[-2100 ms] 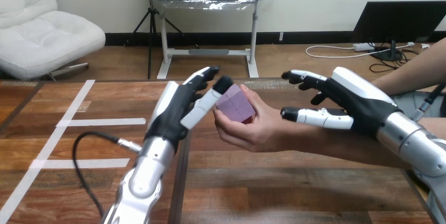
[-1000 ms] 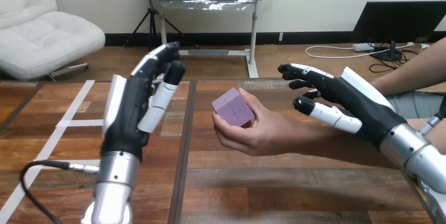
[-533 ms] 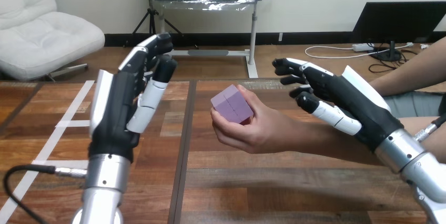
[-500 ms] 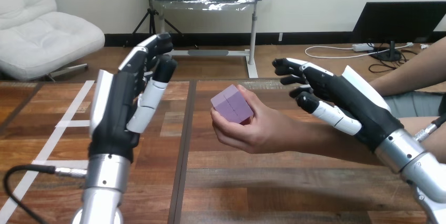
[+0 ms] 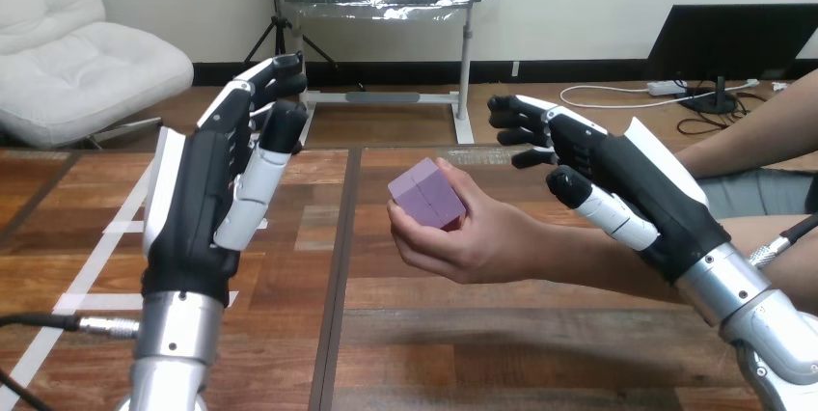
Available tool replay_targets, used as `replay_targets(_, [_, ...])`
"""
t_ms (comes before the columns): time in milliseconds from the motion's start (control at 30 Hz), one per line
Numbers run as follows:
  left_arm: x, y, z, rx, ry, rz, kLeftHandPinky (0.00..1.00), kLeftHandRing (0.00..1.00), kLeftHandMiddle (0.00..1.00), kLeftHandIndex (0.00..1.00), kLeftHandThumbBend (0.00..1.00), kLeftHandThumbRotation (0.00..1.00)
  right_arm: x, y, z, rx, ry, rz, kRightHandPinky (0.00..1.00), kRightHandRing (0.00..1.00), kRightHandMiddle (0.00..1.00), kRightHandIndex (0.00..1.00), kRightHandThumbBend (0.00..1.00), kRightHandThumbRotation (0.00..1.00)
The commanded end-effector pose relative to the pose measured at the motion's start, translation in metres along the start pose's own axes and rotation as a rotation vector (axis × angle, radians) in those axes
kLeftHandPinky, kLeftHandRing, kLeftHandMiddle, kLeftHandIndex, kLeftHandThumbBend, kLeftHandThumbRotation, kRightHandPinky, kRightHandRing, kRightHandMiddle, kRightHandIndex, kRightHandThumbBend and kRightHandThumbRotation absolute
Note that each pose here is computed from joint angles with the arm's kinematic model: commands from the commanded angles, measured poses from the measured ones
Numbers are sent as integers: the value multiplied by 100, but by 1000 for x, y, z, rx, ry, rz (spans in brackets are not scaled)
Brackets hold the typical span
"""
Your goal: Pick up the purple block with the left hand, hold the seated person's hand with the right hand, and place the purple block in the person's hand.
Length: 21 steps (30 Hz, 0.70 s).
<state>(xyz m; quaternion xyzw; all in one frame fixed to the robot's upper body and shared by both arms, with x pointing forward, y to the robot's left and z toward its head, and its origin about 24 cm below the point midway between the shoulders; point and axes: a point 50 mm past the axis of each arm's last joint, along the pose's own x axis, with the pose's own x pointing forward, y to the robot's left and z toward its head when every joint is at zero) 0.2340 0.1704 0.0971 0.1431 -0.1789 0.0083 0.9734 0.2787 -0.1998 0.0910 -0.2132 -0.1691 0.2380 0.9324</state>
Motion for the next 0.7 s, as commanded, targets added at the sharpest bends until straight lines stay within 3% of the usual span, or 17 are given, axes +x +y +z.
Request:
replay_targets(0, [2, 6, 11, 7, -42, 1, 61, 75, 80, 80, 74, 100, 6, -10, 17, 2, -83, -54, 80, 86, 88, 87, 100, 96])
replay_targets(667, [-12, 8, 11, -29, -20, -6, 64, 79, 81, 81, 76, 100, -1, -1, 28, 91, -119, -89, 81, 86, 87, 86, 100, 95])
